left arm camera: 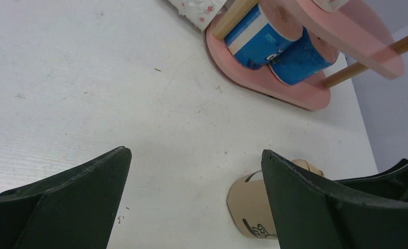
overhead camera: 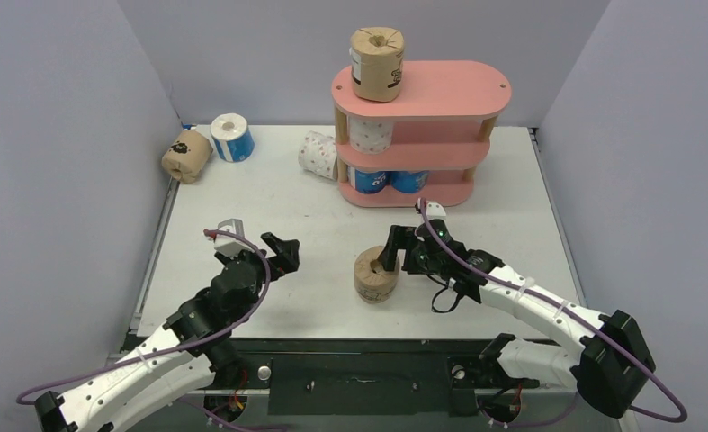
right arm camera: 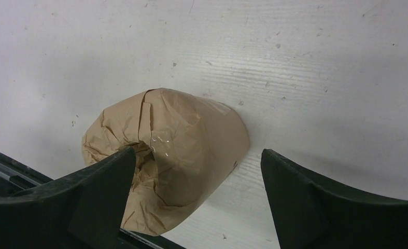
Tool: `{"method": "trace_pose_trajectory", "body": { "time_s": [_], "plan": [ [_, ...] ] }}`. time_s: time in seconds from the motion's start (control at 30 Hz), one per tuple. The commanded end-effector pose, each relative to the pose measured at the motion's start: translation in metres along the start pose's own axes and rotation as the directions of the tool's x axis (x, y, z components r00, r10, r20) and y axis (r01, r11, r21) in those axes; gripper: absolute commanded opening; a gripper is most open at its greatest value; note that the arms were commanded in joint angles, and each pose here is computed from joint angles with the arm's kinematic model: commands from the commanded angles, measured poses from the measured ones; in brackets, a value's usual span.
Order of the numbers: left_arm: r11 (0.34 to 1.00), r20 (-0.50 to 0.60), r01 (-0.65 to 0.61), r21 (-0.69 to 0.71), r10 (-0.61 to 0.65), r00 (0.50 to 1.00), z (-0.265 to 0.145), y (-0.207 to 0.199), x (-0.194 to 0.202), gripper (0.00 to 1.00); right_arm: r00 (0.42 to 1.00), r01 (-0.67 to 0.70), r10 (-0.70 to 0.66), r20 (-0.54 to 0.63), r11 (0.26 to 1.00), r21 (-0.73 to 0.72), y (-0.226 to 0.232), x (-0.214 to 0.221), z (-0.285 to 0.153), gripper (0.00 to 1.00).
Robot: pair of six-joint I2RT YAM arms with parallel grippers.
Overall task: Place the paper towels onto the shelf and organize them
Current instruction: Pick up the paper towel from the center of the board.
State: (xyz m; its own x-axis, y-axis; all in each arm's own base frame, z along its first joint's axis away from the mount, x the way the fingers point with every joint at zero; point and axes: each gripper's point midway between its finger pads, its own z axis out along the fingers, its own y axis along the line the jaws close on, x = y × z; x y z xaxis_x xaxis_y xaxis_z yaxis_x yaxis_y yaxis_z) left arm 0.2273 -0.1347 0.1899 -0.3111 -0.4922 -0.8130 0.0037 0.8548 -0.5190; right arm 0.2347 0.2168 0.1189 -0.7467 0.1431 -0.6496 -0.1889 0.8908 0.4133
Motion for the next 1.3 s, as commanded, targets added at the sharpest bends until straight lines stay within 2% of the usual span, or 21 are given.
{"method": "trace_pose_trajectory", "body": {
  "time_s": [0.0, 0.17, 0.47, 0.77, 0.9, 1.07, 1.17, 1.27],
  "plan": [
    [0.998, 0.091, 0.067, -0.018, -0.065, 0.994, 0.001, 0.003, -0.018, 0.96, 1.000, 0.013, -0.011, 0.027, 0.997, -0.075, 0.025, -0.019, -0.001, 0.86],
    [0.998, 0.085, 0.062, -0.029, -0.059, 0.995, 0.004, 0.007, -0.012, 0.96, 0.999, 0.032, -0.032, 0.013, 0.999, -0.031, 0.014, -0.013, 0.003, 0.84],
    [0.997, 0.077, 0.071, -0.034, -0.068, 0.995, 0.010, 0.011, -0.003, 0.96, 0.997, 0.069, -0.070, -0.034, 0.997, -0.043, 0.014, 0.001, 0.004, 0.73],
    [0.997, 0.057, 0.073, -0.036, -0.070, 0.996, 0.013, 0.011, 0.003, 0.96, 0.992, 0.084, -0.086, -0.088, 0.996, -0.022, 0.012, 0.015, 0.012, 0.67],
    [0.997, 0.055, 0.076, -0.034, -0.074, 0.996, 0.013, 0.012, 0.003, 0.96, 0.990, 0.091, -0.092, -0.105, 0.996, -0.012, 0.013, 0.018, 0.015, 0.61],
    [0.997, 0.051, 0.074, -0.033, -0.073, 0.996, 0.013, 0.012, 0.004, 0.96, 0.992, 0.095, -0.094, -0.088, 0.996, 0.000, 0.014, 0.011, 0.010, 0.46],
    [0.997, 0.053, 0.075, -0.032, -0.073, 0.996, 0.013, 0.011, 0.002, 0.96, 0.994, 0.106, -0.104, -0.041, 0.994, 0.030, 0.012, -0.005, 0.002, 0.40],
    [0.997, 0.056, 0.074, -0.029, -0.072, 0.996, 0.012, 0.010, 0.000, 0.96, 0.994, 0.104, -0.105, 0.016, 0.994, 0.033, 0.019, -0.028, -0.017, 0.38]
  ]
}}
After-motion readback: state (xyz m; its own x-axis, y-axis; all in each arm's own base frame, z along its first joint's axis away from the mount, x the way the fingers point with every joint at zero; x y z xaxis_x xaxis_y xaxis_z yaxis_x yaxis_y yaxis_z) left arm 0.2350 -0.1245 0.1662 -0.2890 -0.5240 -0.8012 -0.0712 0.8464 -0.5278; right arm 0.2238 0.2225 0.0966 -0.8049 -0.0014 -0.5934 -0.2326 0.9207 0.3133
